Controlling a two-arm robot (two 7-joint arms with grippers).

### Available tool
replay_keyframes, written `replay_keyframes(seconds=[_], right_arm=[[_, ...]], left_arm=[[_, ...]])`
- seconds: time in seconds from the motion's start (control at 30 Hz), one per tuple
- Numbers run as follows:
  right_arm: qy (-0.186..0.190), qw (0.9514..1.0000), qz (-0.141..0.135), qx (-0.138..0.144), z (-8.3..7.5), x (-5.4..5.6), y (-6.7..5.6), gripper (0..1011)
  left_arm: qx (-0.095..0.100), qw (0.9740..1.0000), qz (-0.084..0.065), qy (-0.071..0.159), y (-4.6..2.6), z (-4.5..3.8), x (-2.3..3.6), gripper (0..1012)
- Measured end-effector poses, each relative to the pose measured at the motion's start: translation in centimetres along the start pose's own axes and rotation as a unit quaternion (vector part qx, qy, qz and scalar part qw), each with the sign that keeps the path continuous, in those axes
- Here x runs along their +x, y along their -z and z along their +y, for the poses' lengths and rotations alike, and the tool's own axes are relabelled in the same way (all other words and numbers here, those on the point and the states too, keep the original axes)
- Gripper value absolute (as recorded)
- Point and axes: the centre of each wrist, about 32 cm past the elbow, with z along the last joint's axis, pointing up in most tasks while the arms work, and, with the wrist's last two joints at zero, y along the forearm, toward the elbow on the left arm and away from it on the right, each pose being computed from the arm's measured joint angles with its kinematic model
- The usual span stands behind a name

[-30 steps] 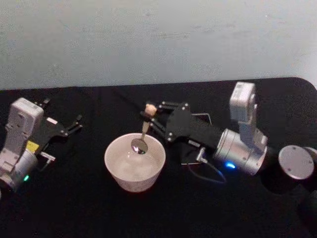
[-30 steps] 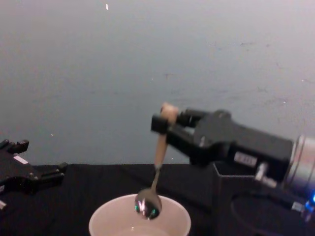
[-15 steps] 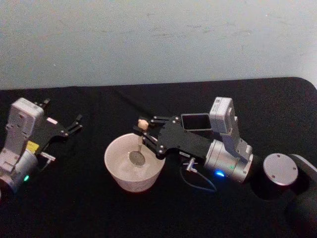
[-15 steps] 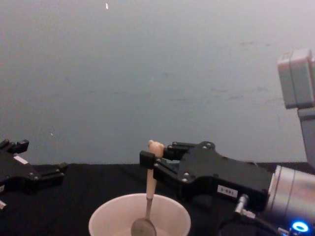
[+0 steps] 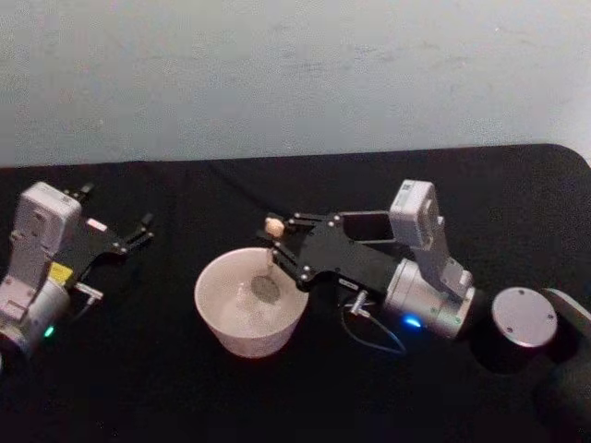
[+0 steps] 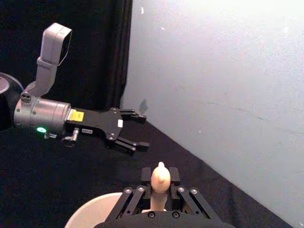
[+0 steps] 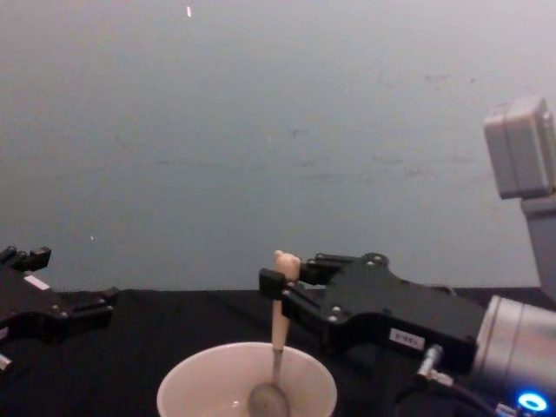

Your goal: Pick up the stirring spoon with one hand, stir inside the cup, then place it back in its original position.

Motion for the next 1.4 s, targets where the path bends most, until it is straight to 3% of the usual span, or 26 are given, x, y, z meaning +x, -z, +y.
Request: replay_keyframes(seconds=[0.17, 0.37, 0.57, 0.73, 0.9, 1.1, 1.4], right_arm=[[0.005, 1.0000, 0.000, -0.003, -0.9, 0.0, -0.3, 212], [-0.007, 1.0000, 0.006, -0.003, -2.4, -0.7, -1.0, 212], [-0.026, 0.9996, 0.013, -0.005, -3.0, -1.6, -1.1, 212], [-0.040, 0.9990, 0.020, 0.000, -2.2, -2.4, -1.2, 212], [-0.040, 0.9990, 0.020, 0.006, -1.2, -2.6, -1.2, 212], [-0.022, 0.9997, 0.009, 0.005, 0.3, -2.2, -0.9, 212], [0.003, 1.0000, 0.000, -0.002, 0.7, -1.4, -0.8, 213]], left_arm=[[0.000, 1.0000, 0.000, 0.000, 0.00, 0.00, 0.00, 1001], [0.000, 1.0000, 0.000, 0.000, 0.00, 0.00, 0.00, 1001], [0.000, 1.0000, 0.000, 0.000, 0.00, 0.00, 0.00, 1001], [0.000, 1.0000, 0.000, 0.000, 0.00, 0.00, 0.00, 1001], [0.000, 1.0000, 0.000, 0.000, 0.00, 0.00, 0.00, 1001], [0.000, 1.0000, 0.000, 0.000, 0.00, 0.00, 0.00, 1001], [0.000, 1.0000, 0.000, 0.000, 0.00, 0.00, 0.00, 1001]])
